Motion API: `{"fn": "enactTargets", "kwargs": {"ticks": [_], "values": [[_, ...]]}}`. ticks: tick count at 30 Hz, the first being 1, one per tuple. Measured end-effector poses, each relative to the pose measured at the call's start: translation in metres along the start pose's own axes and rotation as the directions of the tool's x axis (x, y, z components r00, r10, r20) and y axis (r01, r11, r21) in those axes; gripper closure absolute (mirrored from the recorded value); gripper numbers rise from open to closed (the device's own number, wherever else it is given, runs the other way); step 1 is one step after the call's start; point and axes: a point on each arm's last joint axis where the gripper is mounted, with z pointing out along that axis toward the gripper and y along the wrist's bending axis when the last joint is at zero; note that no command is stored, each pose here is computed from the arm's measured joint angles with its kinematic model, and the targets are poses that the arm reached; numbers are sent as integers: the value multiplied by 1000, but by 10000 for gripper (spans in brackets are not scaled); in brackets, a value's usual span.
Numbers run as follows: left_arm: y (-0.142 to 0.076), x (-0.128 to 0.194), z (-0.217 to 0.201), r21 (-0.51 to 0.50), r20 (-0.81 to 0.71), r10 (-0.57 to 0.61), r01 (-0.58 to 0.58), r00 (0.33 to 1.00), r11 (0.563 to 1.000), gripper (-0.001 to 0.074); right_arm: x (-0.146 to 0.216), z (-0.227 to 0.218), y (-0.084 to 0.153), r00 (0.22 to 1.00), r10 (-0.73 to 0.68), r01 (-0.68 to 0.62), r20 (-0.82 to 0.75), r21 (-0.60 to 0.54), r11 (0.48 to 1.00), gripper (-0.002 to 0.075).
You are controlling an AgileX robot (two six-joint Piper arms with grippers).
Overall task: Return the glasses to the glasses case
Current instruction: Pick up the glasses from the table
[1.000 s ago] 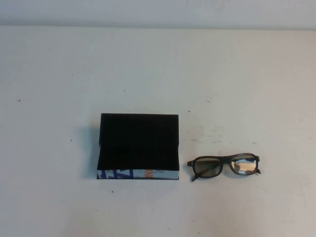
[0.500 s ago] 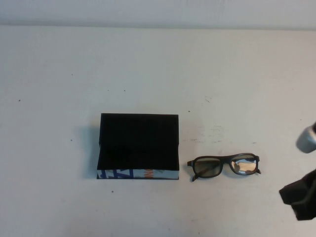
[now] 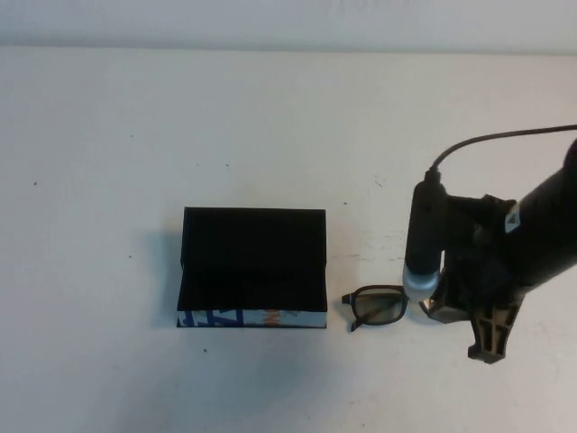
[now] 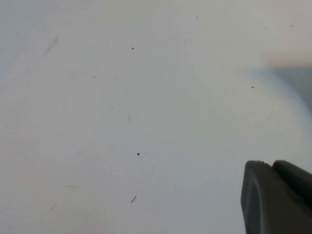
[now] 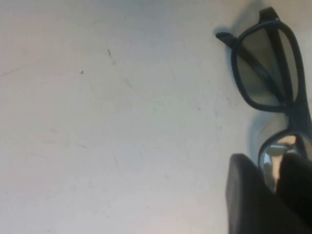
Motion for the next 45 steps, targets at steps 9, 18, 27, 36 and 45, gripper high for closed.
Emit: {"fn": "enactTargets", "kwargs": {"ticks": [9, 18, 27, 36, 45], "values": [[0, 0, 0, 0, 0, 0, 0, 1000, 1000, 739, -16, 36, -40, 972, -215, 215, -96, -12, 977, 347], [0, 0, 0, 0, 0, 0, 0, 1000, 1000, 739, -28, 70, -65, 953, -266, 256, -147, -84, 963, 332], [0, 0, 0, 0, 0, 0, 0, 1000, 1000, 739, -22, 95, -68, 940, -292, 268, -179, -147, 952, 333], [0, 0, 0, 0, 0, 0, 0, 1000, 1000, 739, -18, 106, -73, 935, -294, 266, -197, -154, 951, 342], [0, 0, 0, 0, 0, 0, 0, 1000, 1000, 739, -17, 115, -76, 933, -298, 273, -202, -143, 951, 343]]}}
